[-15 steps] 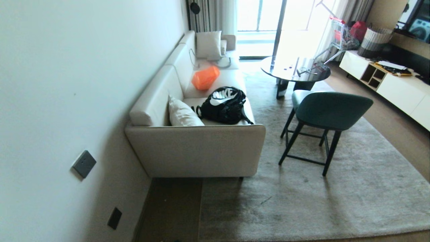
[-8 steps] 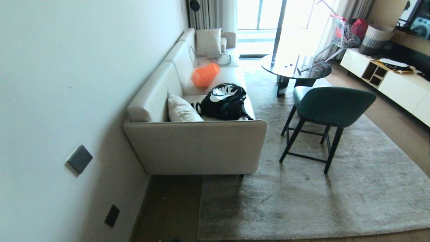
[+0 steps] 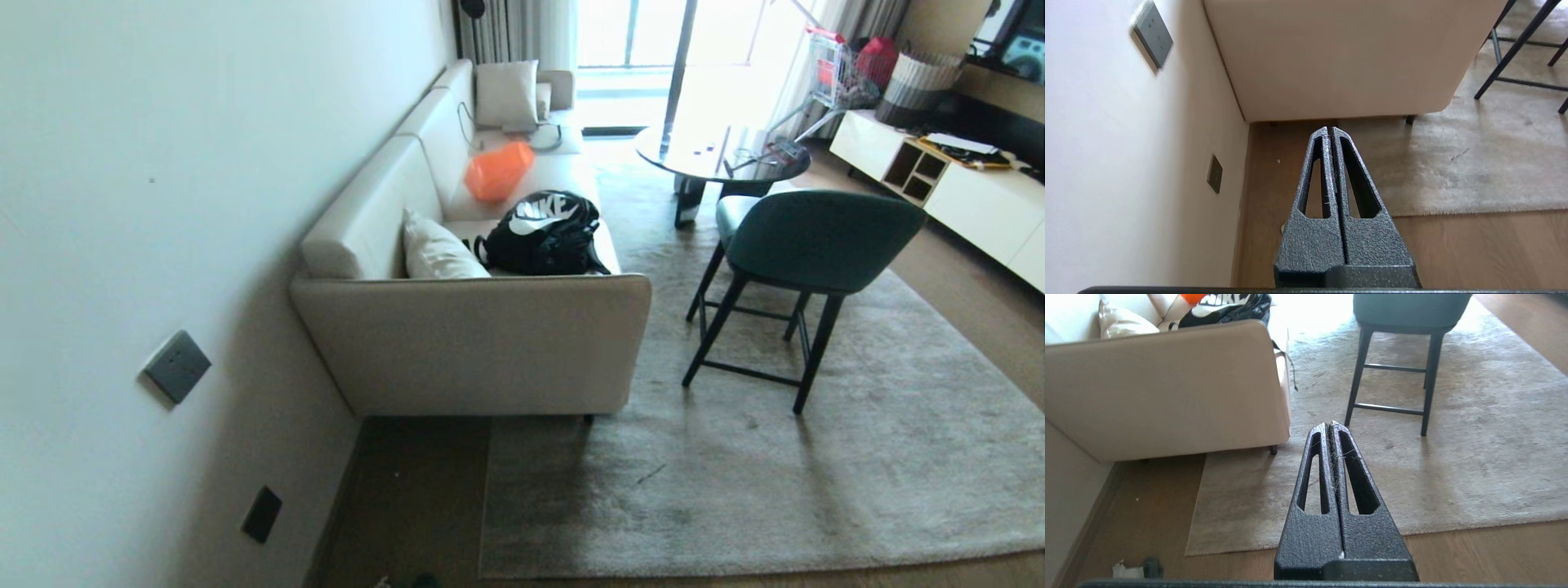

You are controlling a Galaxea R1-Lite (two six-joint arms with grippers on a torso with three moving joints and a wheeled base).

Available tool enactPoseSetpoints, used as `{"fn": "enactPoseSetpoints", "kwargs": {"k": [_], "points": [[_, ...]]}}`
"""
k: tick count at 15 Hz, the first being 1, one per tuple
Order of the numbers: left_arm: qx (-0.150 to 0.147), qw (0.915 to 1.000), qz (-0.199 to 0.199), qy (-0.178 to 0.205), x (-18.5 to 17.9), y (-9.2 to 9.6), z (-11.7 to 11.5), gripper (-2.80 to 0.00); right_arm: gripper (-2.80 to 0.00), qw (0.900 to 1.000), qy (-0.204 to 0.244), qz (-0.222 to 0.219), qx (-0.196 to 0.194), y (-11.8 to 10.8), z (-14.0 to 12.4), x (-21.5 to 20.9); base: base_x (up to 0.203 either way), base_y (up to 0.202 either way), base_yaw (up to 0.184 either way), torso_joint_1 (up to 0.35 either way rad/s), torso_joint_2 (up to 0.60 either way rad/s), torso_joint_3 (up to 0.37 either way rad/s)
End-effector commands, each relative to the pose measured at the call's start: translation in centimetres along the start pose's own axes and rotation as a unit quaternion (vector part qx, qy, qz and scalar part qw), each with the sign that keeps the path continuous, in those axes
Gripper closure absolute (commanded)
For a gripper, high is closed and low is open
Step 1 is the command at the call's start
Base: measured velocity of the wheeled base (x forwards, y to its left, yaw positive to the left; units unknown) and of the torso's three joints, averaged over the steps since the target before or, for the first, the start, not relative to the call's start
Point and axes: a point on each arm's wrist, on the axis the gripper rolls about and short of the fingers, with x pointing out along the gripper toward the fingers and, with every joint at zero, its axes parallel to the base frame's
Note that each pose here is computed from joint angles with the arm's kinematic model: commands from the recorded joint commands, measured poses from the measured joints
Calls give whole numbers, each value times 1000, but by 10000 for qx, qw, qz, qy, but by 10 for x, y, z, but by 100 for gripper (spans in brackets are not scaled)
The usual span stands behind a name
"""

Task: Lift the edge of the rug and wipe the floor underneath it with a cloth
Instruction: Pick up the rag

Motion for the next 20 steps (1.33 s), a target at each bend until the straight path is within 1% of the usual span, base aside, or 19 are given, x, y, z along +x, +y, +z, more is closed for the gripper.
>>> {"fn": "enactPoseSetpoints", "kwargs": {"k": [1, 12, 20], "points": [[2, 10000, 0, 5, 0, 0, 0, 0, 0, 10000, 3, -2, 3, 0, 0, 0, 0, 0, 0, -181, 542, 342], [2, 10000, 0, 5, 0, 0, 0, 0, 0, 10000, 3, -2, 3, 0, 0, 0, 0, 0, 0, -151, 522, 366], [-4, 10000, 0, 5, 0, 0, 0, 0, 0, 10000, 3, -2, 3, 0, 0, 0, 0, 0, 0, -59, 465, 401]]}}
